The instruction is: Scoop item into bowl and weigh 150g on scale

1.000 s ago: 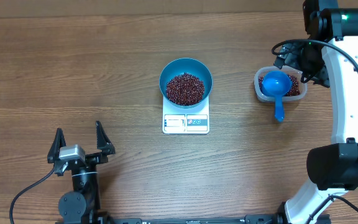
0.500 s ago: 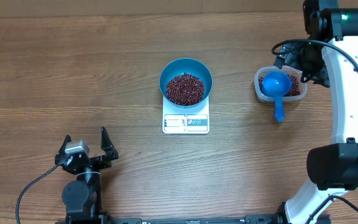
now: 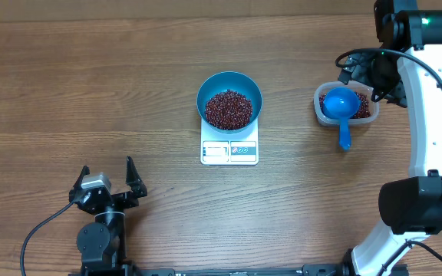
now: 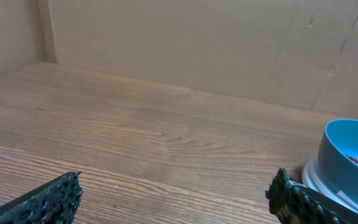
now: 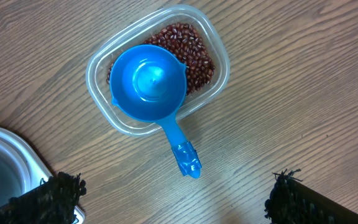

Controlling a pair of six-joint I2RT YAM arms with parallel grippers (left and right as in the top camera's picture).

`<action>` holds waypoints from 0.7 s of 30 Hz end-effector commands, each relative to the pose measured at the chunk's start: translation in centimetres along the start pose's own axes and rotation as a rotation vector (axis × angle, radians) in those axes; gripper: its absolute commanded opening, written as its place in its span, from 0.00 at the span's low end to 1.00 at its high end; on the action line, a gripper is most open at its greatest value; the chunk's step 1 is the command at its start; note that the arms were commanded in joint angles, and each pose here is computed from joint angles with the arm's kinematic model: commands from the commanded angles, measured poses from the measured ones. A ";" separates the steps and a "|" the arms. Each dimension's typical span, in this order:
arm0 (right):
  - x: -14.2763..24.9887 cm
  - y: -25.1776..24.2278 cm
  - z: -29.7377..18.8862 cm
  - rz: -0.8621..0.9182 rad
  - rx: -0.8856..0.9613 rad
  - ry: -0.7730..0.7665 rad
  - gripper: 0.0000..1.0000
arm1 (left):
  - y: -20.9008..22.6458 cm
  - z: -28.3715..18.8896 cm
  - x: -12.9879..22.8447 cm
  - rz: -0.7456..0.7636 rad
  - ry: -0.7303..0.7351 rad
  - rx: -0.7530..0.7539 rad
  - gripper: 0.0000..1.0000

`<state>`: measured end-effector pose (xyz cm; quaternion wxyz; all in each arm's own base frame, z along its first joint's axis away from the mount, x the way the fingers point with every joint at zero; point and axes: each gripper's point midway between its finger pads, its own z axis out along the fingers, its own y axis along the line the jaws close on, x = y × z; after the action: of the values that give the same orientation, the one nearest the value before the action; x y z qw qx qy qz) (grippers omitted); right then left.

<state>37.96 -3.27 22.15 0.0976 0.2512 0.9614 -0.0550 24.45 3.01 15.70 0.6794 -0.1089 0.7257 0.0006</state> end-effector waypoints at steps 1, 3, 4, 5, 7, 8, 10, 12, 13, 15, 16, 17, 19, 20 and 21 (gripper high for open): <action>-0.4 -0.3 -1.8 0.003 -0.014 -0.056 1.00 | -0.1 0.0 -0.1 -0.011 -0.007 0.008 0.99; -0.4 -0.3 -1.8 0.002 -0.014 -0.056 1.00 | -0.1 0.0 -0.1 -0.011 -0.007 0.008 1.00; -0.4 -0.3 -1.8 0.002 -0.014 -0.056 1.00 | -0.1 0.0 -0.1 -0.011 -0.007 0.008 1.00; -0.4 -0.3 -1.8 0.002 -0.014 -0.056 1.00 | -0.1 0.0 -0.1 -0.011 -0.007 0.008 1.00; -0.4 -0.3 -1.8 0.003 -0.014 -0.056 1.00 | -0.2 0.0 0.0 -0.010 -0.006 0.013 1.00; -0.4 -0.3 -1.8 0.003 -0.014 -0.056 1.00 | -0.3 0.0 0.0 -0.010 -0.005 0.017 0.99; -0.4 -0.3 -1.8 0.003 -0.014 -0.056 1.00 | -0.6 -0.1 0.0 -0.009 -0.003 0.030 0.99; -0.4 -0.3 -1.8 0.003 -0.014 -0.056 1.00 | -0.9 -0.1 0.1 -0.008 -0.002 0.043 1.00; -0.4 -0.3 -1.8 0.003 -0.014 -0.056 1.00 | -1.1 -0.1 0.1 -0.008 -0.001 0.048 0.99; -0.4 -0.3 -1.8 0.003 -0.014 -0.056 1.00 | -1.1 -0.1 0.1 -0.008 0.000 0.050 0.99; -0.4 -0.3 -1.8 0.002 -0.014 -0.056 1.00 | -1.1 -0.1 0.1 -0.007 0.000 0.049 1.00; -0.4 -0.3 -1.8 0.003 -0.014 -0.056 1.00 | -1.1 -0.1 0.1 -0.007 0.000 0.049 0.99; -0.4 -0.3 -1.8 0.003 -0.014 -0.056 1.00 | -1.1 -0.1 0.1 -0.007 0.001 0.049 1.00; -0.4 -0.3 -1.8 0.003 -0.014 -0.056 1.00 | -1.1 -0.1 0.1 -0.007 0.001 0.050 0.99; -0.4 -0.3 -1.8 0.003 -0.014 -0.056 1.00 | -1.1 -0.1 0.1 -0.007 0.001 0.049 0.99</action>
<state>37.96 -3.27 22.16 0.0978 0.2510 0.9615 -0.0550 24.54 2.12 15.69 0.6791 -0.0954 0.7277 -0.0122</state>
